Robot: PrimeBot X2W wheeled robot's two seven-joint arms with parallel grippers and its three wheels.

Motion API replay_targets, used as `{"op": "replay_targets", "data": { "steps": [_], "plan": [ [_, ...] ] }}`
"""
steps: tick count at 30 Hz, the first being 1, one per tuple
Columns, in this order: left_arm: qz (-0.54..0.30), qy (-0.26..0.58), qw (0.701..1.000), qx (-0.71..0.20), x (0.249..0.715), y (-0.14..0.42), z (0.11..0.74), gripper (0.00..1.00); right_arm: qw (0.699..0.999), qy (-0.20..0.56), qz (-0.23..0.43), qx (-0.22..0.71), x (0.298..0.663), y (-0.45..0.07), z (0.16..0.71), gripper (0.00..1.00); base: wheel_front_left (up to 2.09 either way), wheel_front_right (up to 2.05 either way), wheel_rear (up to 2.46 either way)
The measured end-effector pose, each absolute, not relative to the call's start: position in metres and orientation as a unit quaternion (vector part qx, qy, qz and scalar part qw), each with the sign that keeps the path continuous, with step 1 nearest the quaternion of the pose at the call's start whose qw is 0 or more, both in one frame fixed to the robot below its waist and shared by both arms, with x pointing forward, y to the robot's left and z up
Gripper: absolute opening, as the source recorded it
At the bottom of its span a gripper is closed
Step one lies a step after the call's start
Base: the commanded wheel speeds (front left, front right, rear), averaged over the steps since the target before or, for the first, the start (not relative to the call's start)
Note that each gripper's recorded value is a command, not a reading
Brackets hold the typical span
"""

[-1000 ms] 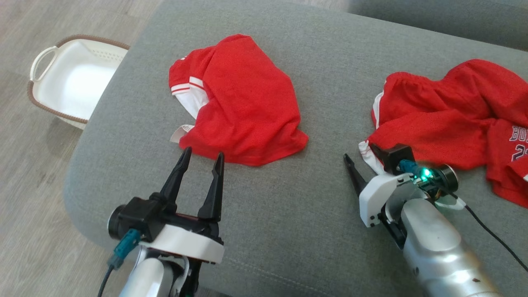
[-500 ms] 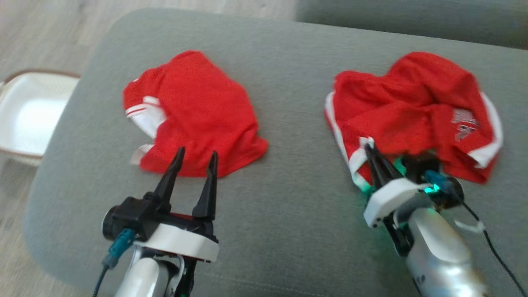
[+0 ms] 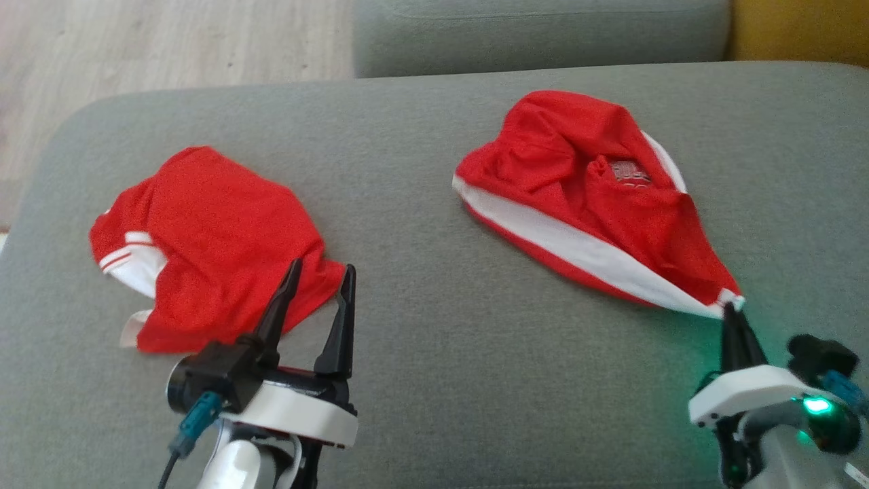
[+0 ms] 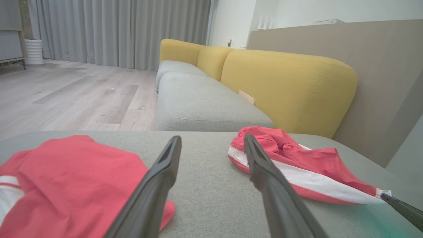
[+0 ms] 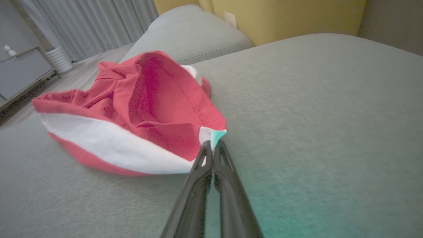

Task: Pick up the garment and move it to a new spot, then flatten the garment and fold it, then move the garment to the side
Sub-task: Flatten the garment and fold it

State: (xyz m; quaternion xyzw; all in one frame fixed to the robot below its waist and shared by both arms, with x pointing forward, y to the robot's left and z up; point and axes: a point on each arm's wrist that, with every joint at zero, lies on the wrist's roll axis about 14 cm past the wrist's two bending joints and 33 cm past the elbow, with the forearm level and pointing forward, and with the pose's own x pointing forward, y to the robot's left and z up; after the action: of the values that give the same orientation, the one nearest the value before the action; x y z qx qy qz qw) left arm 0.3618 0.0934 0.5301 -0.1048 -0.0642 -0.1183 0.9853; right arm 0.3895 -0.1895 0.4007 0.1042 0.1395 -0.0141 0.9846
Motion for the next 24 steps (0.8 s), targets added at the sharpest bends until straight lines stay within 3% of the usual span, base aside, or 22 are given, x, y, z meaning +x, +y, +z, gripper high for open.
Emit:
{"op": "replay_targets", "data": {
  "steps": [10, 24],
  "plan": [
    [-0.147, -0.068, 0.982, -0.101, 0.363, 0.077, 0.534, 1.00, 0.975, 0.136, -0.125, 0.120, 0.371, -0.255, 0.398, 0.00, 0.00, 0.00, 0.00],
    [-0.154, -0.063, 0.981, -0.100, 0.363, 0.072, 0.531, 1.00, 0.970, 0.139, -0.171, 0.100, 0.368, -0.286, 0.398, 0.00, 0.00, 0.00, 0.00]
  ]
}}
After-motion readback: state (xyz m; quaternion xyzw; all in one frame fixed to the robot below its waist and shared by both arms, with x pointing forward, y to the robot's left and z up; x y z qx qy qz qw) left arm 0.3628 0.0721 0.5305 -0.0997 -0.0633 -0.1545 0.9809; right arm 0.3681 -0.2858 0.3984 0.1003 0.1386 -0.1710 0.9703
